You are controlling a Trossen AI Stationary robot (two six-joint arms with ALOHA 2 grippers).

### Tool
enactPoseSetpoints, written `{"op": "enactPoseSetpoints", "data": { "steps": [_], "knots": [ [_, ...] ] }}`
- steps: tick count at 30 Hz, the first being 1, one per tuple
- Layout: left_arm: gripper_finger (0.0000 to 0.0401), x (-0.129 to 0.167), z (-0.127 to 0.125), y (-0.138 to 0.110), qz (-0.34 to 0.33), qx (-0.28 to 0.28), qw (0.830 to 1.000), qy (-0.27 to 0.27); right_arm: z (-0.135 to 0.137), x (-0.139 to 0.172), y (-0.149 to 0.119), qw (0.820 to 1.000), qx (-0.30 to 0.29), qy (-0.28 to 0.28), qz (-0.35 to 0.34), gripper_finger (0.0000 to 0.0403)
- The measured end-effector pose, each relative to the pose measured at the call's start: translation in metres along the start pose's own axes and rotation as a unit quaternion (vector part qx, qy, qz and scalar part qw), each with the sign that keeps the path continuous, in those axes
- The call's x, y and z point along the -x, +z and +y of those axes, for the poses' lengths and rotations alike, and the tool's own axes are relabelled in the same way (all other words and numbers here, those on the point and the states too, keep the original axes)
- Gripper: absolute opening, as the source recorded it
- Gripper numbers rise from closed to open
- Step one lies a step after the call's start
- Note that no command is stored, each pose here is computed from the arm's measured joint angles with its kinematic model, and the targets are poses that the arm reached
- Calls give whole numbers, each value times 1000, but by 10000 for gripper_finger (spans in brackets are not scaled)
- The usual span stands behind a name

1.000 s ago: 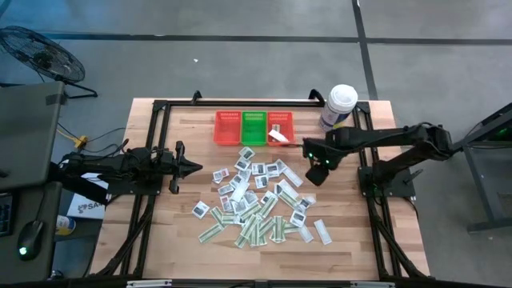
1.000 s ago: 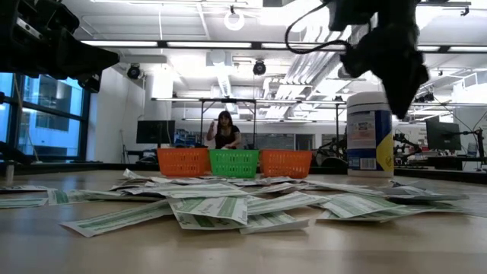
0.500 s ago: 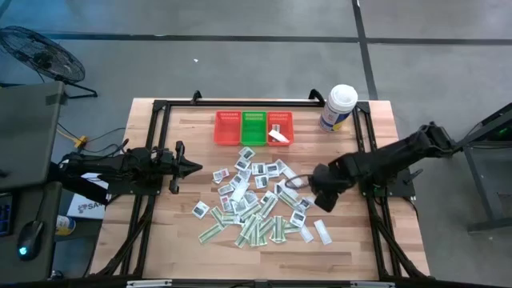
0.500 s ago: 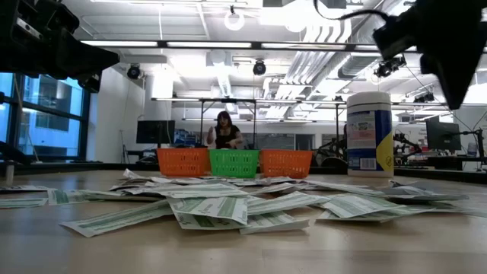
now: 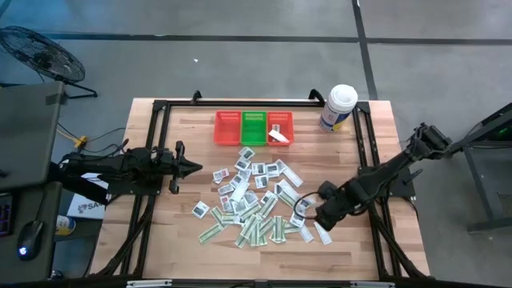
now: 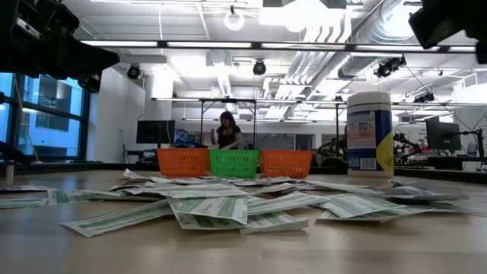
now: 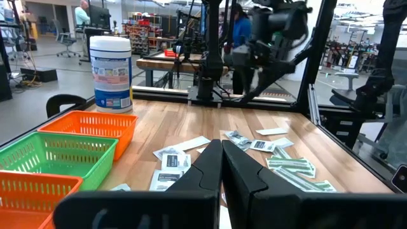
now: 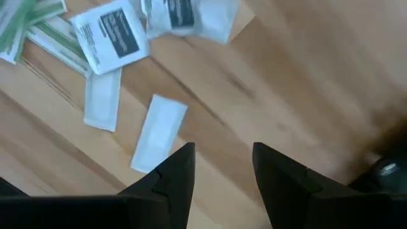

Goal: Pick & Place First Aid Supplies
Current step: Put the bandage pack into the right orange bin

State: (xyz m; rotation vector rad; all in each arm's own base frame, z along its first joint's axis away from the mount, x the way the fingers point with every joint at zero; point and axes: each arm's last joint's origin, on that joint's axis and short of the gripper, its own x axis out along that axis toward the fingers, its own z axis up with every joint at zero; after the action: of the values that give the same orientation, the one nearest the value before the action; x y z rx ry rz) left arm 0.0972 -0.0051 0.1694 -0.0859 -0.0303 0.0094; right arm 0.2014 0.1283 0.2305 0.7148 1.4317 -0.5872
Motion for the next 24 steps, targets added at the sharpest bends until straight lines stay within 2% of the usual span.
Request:
{"op": "enactPoseSetpoints", "data": {
  "steps": [6,12,24],
  "knots": [
    [1,0,0,0,0,0,1000,0,21,-19,-5,999,-30,24,24,151],
    [1,0,0,0,0,0,1000,0,36,-43,-7,997,-54,15,59,151],
    [1,0,0,0,0,0,1000,0,51,-81,-6,994,-79,-9,77,151]
  ]
}}
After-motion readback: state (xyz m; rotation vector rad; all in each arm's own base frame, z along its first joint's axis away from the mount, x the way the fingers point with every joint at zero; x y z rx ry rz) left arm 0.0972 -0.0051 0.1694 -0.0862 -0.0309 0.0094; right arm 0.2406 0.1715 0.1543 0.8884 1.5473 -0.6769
